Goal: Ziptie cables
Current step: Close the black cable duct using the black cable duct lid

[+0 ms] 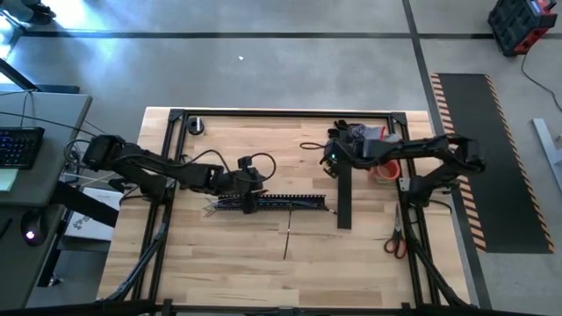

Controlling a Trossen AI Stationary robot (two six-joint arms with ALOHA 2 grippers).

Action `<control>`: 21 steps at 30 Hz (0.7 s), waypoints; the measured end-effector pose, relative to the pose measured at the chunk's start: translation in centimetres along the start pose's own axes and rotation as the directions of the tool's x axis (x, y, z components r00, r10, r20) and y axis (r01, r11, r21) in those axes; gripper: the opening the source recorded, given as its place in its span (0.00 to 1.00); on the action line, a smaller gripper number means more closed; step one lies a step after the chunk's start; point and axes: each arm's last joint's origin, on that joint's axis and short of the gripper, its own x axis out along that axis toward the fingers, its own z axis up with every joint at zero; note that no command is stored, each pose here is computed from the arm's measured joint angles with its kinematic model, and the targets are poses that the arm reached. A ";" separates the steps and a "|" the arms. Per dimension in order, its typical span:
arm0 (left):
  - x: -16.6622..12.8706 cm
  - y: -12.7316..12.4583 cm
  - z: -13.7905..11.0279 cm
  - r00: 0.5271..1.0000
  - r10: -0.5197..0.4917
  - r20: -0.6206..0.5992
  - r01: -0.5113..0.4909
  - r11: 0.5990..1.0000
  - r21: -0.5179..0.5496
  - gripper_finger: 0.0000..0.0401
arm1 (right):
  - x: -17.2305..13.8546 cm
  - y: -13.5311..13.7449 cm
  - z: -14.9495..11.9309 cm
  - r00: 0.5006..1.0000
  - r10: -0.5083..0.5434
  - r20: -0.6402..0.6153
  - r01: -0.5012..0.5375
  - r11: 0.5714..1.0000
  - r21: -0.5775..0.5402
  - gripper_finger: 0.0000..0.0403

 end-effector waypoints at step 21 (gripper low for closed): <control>0.5 -0.6 -2.1 0.999 -0.020 0.038 0.020 1.000 -0.021 0.43 | -3.9 -0.7 -5.5 0.979 0.190 0.066 -0.199 0.963 0.180 0.89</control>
